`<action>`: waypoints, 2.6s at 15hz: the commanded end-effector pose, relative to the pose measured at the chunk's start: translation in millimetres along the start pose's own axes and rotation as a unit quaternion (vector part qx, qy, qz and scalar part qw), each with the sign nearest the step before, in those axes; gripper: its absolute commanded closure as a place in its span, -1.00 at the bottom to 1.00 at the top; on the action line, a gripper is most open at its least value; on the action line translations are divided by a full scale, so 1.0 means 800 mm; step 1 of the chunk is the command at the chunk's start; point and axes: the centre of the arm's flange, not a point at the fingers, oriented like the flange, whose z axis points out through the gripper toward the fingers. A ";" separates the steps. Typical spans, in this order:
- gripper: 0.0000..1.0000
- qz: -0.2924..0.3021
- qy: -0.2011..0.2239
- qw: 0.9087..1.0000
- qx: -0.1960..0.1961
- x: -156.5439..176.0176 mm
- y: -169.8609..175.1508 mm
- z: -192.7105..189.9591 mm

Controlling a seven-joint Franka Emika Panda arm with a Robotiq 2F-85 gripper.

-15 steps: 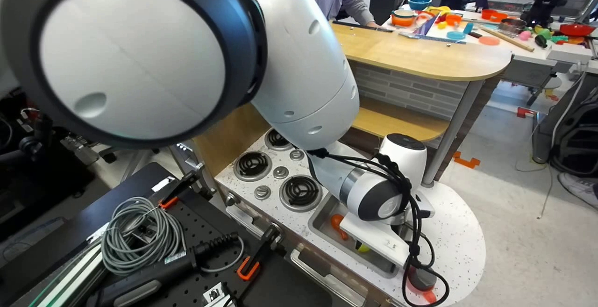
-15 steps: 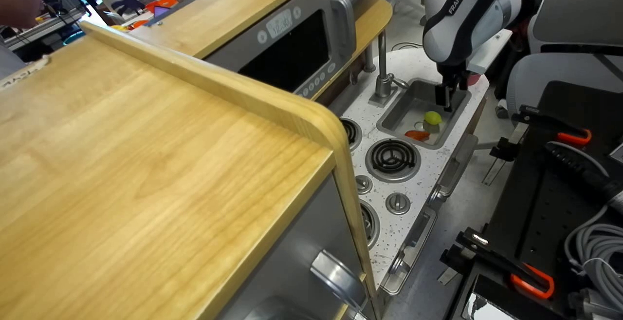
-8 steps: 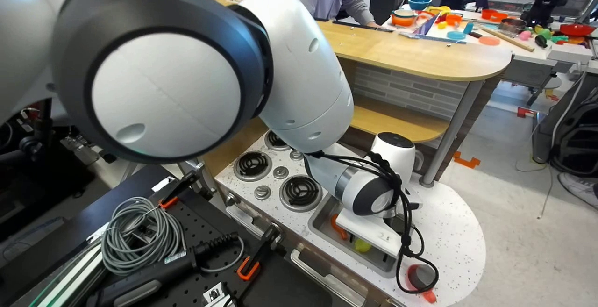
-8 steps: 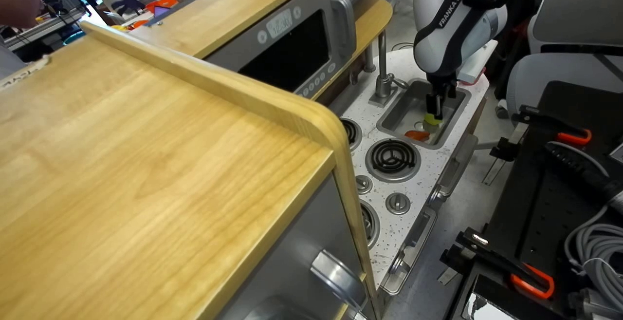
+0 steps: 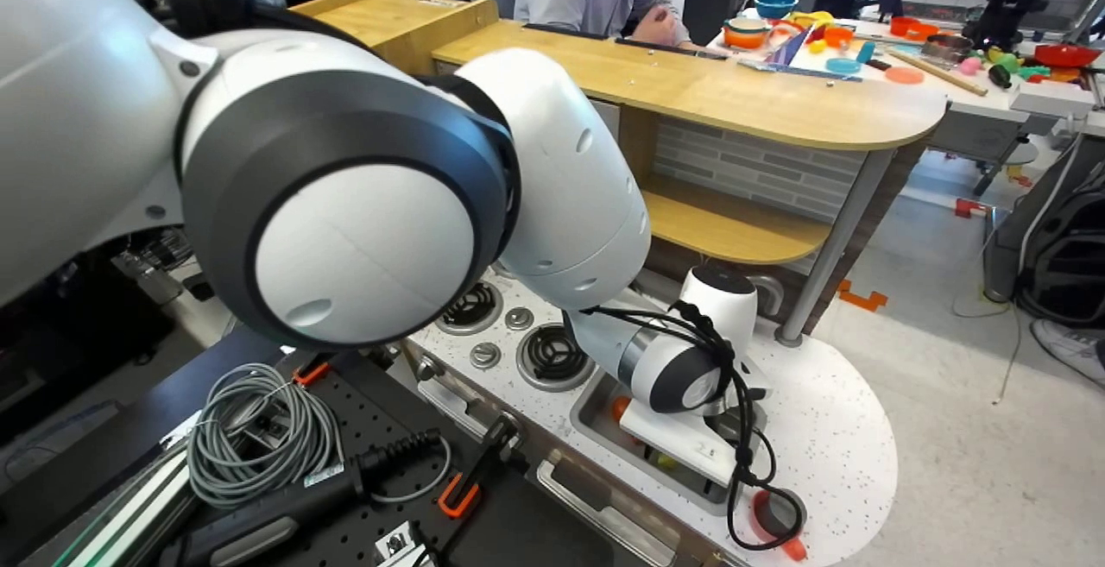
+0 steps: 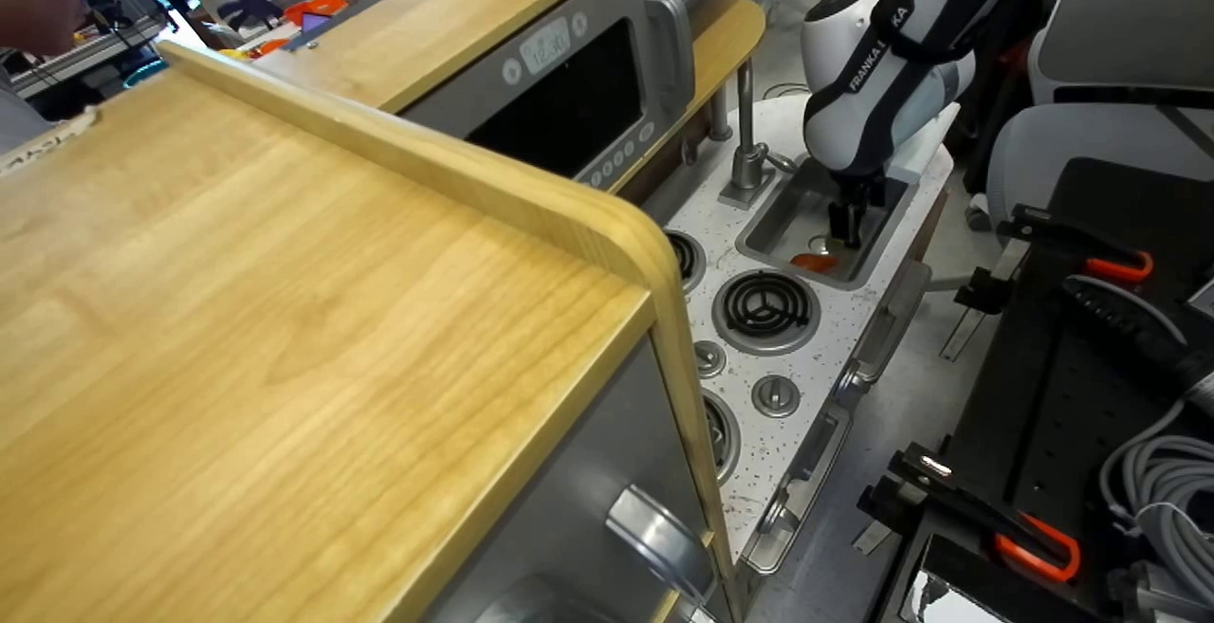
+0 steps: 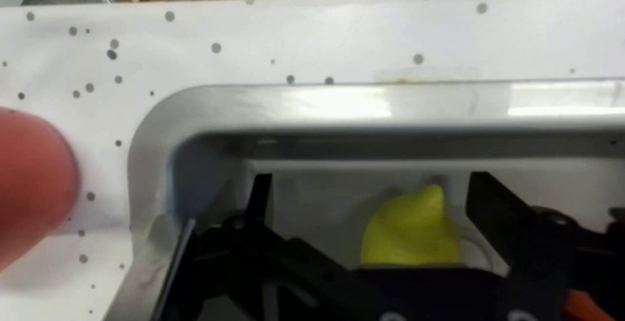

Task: Remove the lemon from the sink and place it on the right side of the counter

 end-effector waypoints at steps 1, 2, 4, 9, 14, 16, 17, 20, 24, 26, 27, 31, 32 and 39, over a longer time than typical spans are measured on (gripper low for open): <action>-0.50 -0.014 0.014 1.000 -0.014 0.023 0.002 0.022; -0.47 -0.015 0.017 1.000 -0.015 0.025 0.001 0.022; -0.16 -0.016 0.017 1.000 -0.015 0.024 0.000 0.024; 0.57 -0.014 0.038 0.999 -0.010 -0.021 0.011 -0.018; 0.68 -0.016 0.092 0.995 -0.031 -0.067 0.030 -0.096; 0.68 -0.014 0.112 0.993 -0.037 -0.077 0.040 -0.135; 0.68 -0.010 0.117 0.992 -0.036 -0.080 0.048 -0.155; 0.68 0.023 0.124 0.991 -0.033 -0.078 0.080 -0.204; 0.68 0.076 0.115 0.990 -0.029 -0.057 0.140 -0.228; 0.68 0.105 0.105 0.989 -0.027 -0.045 0.168 -0.226; 0.68 0.117 0.099 0.988 -0.024 -0.039 0.180 -0.224; 0.68 0.155 0.076 0.985 -0.025 -0.017 0.215 -0.201; 0.68 0.160 0.072 0.984 -0.024 -0.010 0.220 -0.194; 0.68 0.173 0.058 0.983 -0.013 0.028 0.241 -0.140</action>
